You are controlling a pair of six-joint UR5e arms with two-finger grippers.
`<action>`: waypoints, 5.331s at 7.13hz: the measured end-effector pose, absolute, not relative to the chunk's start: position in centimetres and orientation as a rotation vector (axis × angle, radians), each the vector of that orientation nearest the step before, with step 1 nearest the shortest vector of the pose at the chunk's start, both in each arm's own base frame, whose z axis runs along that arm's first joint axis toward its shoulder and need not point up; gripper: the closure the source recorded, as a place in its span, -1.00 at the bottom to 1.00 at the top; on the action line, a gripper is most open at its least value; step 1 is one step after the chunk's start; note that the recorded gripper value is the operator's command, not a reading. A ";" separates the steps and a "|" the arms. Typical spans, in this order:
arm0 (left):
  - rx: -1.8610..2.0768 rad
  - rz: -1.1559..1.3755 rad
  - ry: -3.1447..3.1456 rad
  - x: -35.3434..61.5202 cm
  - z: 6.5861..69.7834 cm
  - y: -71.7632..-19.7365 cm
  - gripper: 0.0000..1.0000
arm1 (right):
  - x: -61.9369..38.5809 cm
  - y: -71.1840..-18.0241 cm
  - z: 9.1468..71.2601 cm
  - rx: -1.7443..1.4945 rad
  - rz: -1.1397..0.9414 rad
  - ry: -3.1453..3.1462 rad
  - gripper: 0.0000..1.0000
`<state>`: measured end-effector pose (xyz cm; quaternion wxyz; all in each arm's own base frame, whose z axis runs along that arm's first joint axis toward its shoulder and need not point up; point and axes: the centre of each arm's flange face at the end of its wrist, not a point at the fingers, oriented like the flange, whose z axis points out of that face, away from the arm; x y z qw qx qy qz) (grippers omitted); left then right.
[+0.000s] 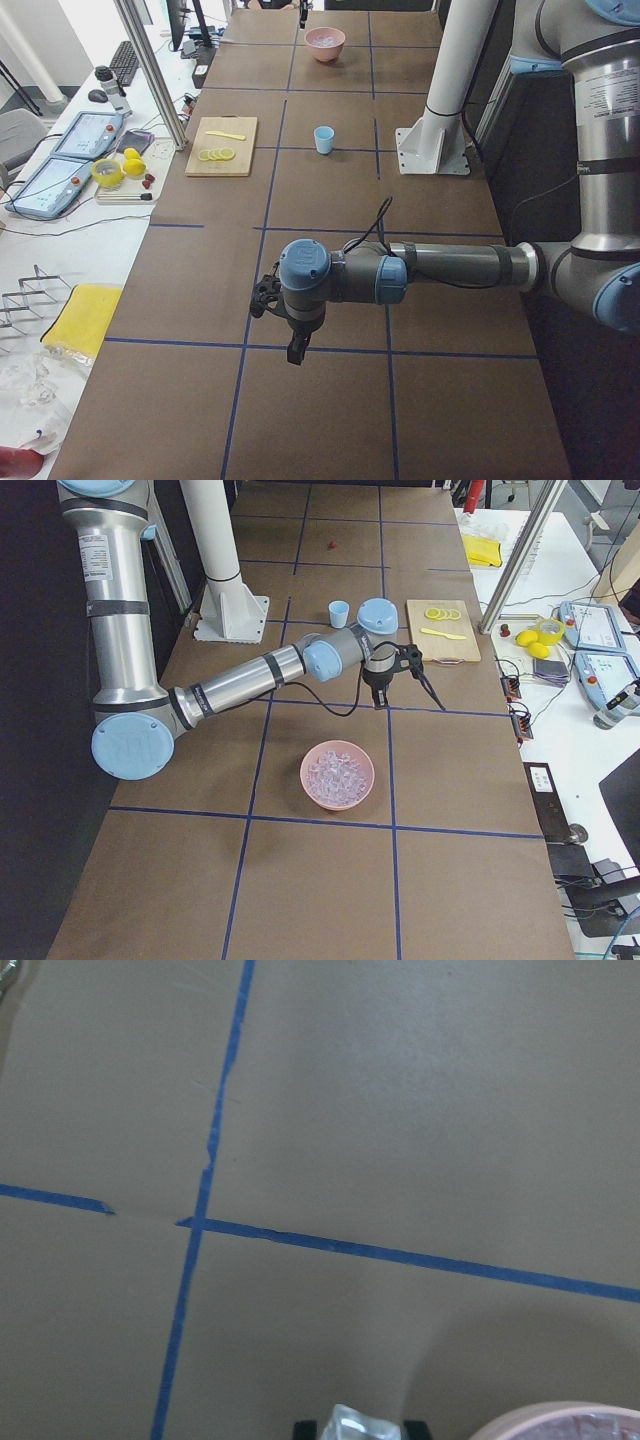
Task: Put ice and strawberries in cup
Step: 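Carry the ice cube with the right gripper over the light-blue cup, then open the right gripper to drop the ice cube into the cup, then move the right gripper back toward the pink bowl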
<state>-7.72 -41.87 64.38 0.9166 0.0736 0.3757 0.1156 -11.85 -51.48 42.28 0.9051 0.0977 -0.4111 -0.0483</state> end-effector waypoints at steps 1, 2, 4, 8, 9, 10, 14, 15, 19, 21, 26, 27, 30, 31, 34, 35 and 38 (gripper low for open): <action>0.153 0.239 0.773 -7.7 64.3 -41.9 -1.00 | -14.8 -52.0 39.2 0.205 -0.114 -0.870 1.00; 0.156 0.239 0.773 -7.7 64.2 -41.9 -1.00 | -18.5 -52.1 36.0 0.202 -0.117 -0.893 1.00; 0.160 0.241 0.773 -7.7 64.0 -42.0 -1.00 | -28.6 -50.1 30.0 0.177 -0.086 -0.911 1.00; 0.161 0.242 0.773 -7.7 64.0 -42.1 -1.00 | -47.5 -41.4 17.7 0.144 0.004 -0.813 1.00; 0.161 0.242 0.773 -7.7 64.0 -42.1 -1.00 | -50.9 -40.2 15.6 0.138 0.032 -0.801 1.00; 0.161 0.242 0.773 -7.7 64.0 -42.1 -1.00 | -53.3 -39.4 14.2 0.128 0.054 -0.793 1.00; 0.161 0.242 0.773 -7.7 64.0 -42.1 -1.00 | -55.9 -39.3 13.2 0.158 0.085 -0.766 1.00; 0.161 0.242 0.773 -7.7 64.0 -42.1 -1.00 | -55.9 -39.4 13.2 0.161 0.087 -0.764 1.00; 0.162 0.242 0.773 -7.7 63.9 -42.1 -1.00 | -56.0 -39.4 13.0 0.168 0.081 -0.766 -0.94; 0.162 0.242 0.773 -7.7 63.9 -42.1 -1.00 | -56.0 -39.3 12.9 0.168 0.079 -0.769 -0.95; 0.161 0.241 0.773 -7.7 64.0 -42.1 -1.00 | -49.2 -45.5 15.3 0.153 0.033 -0.775 -0.97; 0.160 0.241 0.773 -7.7 64.0 -42.0 -1.00 | -45.5 -47.6 17.9 0.171 -0.016 -0.762 -0.97; 0.159 0.241 0.773 -7.7 64.0 -42.0 -1.00 | -30.2 -53.8 31.1 0.198 -0.205 -0.752 -0.97; 0.158 0.241 0.773 -7.7 64.0 -42.0 -1.00 | -24.5 -54.4 36.2 0.221 -0.268 -0.754 -0.97; 0.158 0.240 0.773 -7.7 64.0 -42.0 -1.00 | -11.9 -52.8 46.9 0.270 -0.445 -0.719 -0.97; 0.158 0.240 0.774 -7.7 64.1 -42.0 -1.00 | -9.7 -51.4 49.5 0.276 -0.494 -0.712 -0.96; 0.157 0.240 0.774 -7.7 64.1 -41.9 -1.00 | -7.6 -48.1 54.3 0.341 -0.599 -0.697 -0.95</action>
